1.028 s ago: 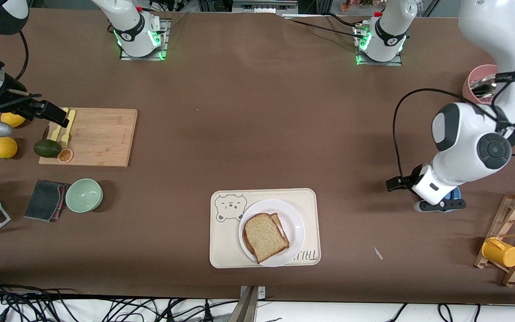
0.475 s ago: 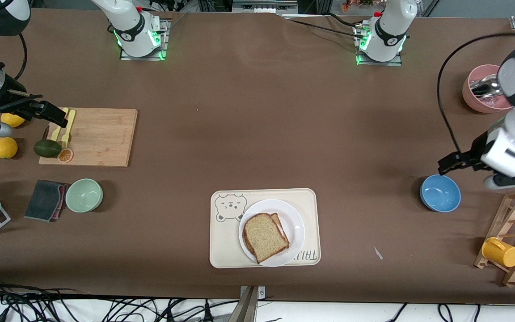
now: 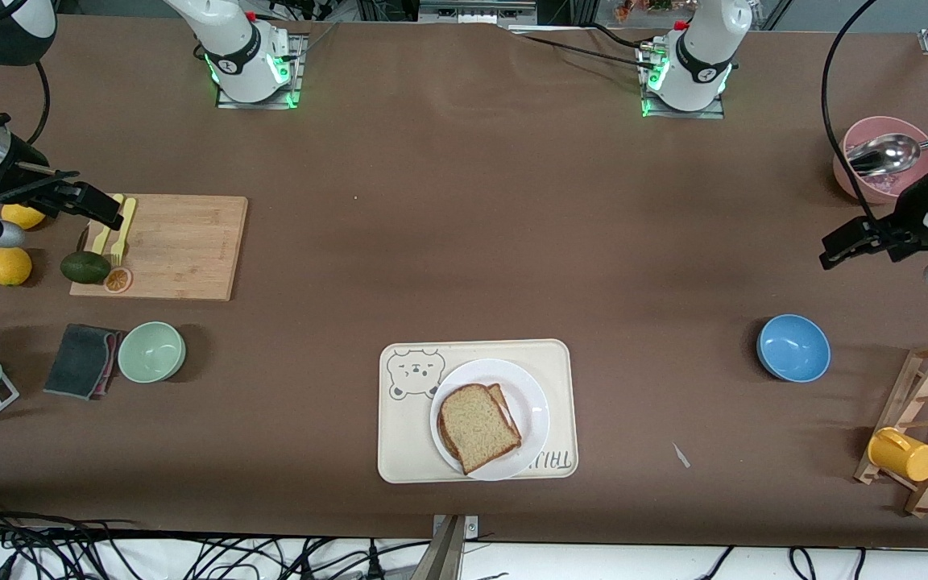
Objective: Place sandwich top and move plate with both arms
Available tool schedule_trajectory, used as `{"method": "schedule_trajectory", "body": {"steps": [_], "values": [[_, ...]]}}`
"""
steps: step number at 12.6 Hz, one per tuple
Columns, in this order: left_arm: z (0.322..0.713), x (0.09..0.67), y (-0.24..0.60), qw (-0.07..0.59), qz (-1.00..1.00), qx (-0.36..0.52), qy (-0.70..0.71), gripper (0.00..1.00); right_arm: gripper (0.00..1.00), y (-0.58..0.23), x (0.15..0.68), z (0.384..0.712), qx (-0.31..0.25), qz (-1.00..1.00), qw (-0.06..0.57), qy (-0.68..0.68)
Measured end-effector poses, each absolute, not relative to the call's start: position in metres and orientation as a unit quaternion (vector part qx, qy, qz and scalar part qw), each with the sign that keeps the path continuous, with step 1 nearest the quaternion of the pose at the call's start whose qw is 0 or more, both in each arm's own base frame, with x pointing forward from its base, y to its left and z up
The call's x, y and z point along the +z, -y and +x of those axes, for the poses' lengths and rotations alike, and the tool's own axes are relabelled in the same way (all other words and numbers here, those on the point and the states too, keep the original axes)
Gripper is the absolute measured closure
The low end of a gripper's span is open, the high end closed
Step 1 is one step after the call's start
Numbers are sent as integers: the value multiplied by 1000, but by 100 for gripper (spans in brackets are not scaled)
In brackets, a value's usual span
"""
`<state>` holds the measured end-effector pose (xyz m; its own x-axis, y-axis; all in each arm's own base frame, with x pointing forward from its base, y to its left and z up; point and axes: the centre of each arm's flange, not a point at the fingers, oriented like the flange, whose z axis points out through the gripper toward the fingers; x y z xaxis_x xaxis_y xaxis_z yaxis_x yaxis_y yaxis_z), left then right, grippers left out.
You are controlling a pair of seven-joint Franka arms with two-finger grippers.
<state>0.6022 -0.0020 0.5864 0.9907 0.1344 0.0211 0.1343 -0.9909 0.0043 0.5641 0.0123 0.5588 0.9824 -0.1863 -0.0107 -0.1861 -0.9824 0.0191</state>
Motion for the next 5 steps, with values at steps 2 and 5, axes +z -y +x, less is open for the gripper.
{"method": "schedule_trajectory", "body": {"steps": [2, 5], "values": [[596, 591, 5, 0, 998, -11, -64, 0, 0, -12, 559, 564, -6, 996, 9, 93], [593, 595, 6, 0, 998, -17, -63, 0, 0, -13, 558, 564, -7, 996, 9, 92]]}}
